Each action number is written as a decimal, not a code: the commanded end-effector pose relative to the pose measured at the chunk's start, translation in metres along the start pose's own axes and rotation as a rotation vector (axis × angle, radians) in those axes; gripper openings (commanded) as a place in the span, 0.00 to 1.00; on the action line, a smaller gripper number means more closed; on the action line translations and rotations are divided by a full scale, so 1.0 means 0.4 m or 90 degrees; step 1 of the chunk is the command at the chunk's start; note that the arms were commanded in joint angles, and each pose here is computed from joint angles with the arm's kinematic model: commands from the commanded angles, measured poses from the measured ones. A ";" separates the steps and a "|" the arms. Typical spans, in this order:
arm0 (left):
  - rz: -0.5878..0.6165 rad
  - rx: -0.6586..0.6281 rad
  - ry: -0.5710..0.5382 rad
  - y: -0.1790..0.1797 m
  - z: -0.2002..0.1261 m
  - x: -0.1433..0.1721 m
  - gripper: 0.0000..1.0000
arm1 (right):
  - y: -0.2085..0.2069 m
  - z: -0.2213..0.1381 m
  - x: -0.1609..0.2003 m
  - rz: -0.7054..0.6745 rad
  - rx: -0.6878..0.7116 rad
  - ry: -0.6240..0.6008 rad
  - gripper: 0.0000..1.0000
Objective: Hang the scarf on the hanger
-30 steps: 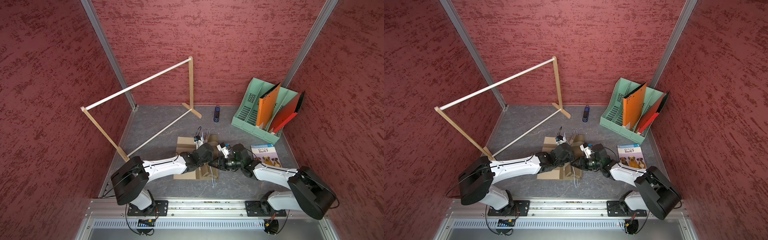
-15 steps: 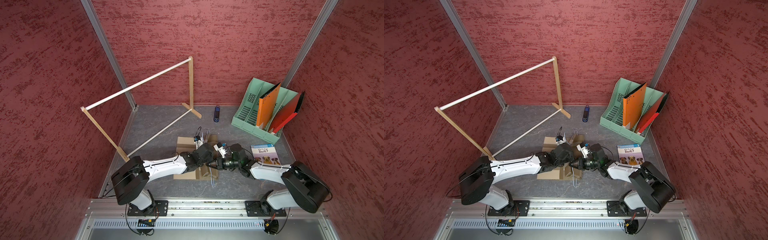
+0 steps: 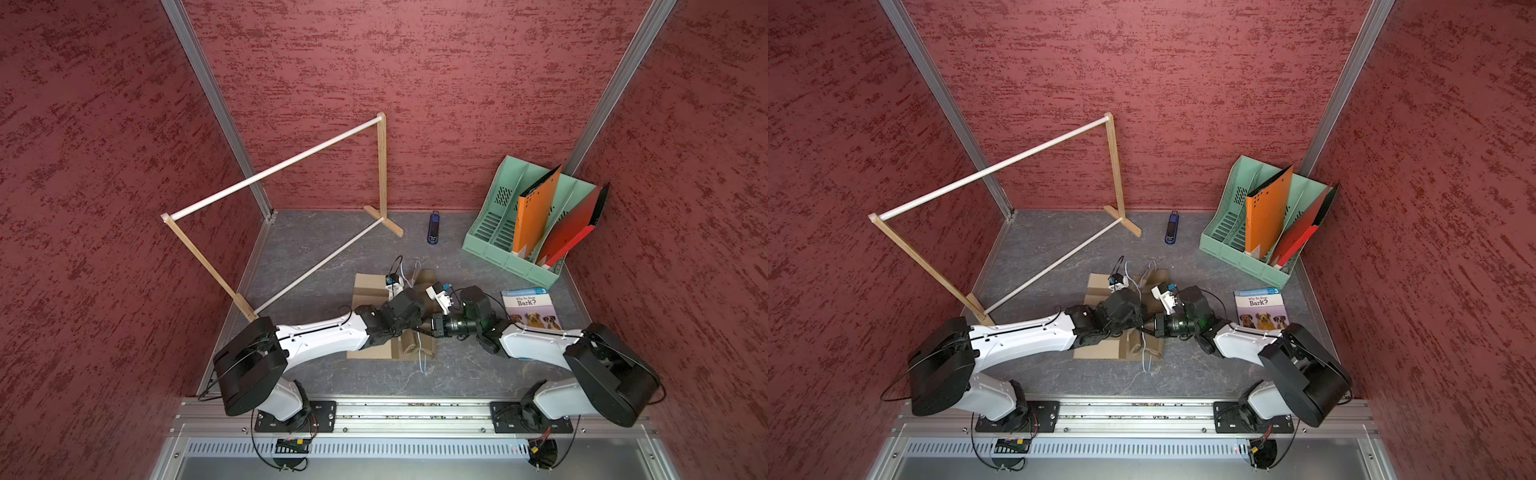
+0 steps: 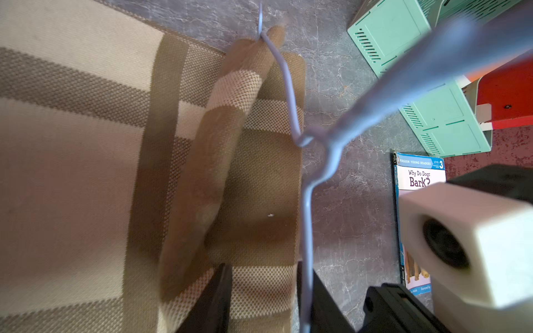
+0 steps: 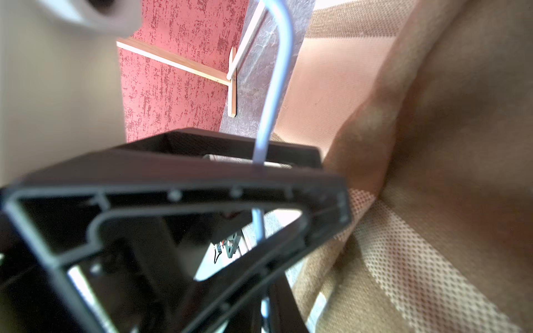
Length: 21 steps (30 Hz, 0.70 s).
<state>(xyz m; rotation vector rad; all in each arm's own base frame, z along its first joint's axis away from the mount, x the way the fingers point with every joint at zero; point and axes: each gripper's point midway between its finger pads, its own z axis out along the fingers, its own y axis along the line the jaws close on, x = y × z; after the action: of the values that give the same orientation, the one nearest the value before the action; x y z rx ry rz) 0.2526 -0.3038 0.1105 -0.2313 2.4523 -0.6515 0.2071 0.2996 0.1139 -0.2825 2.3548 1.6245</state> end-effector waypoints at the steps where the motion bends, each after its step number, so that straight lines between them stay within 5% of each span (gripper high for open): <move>1: 0.028 -0.034 -0.026 0.044 -0.041 -0.016 0.46 | -0.035 -0.003 0.006 0.051 0.050 -0.003 0.00; 12: -0.019 -0.086 -0.065 0.173 -0.086 -0.065 0.50 | -0.051 -0.017 0.005 0.056 0.071 -0.016 0.00; 21: -0.090 0.040 -0.031 0.187 -0.010 -0.106 0.61 | -0.054 -0.027 0.006 0.055 0.078 -0.023 0.00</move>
<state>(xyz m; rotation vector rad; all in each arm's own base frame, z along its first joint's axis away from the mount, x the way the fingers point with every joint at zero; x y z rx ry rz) 0.2722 -0.1959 0.0784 -0.4915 2.4256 -0.5961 0.2116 0.2926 0.1163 -0.2425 2.3576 1.5553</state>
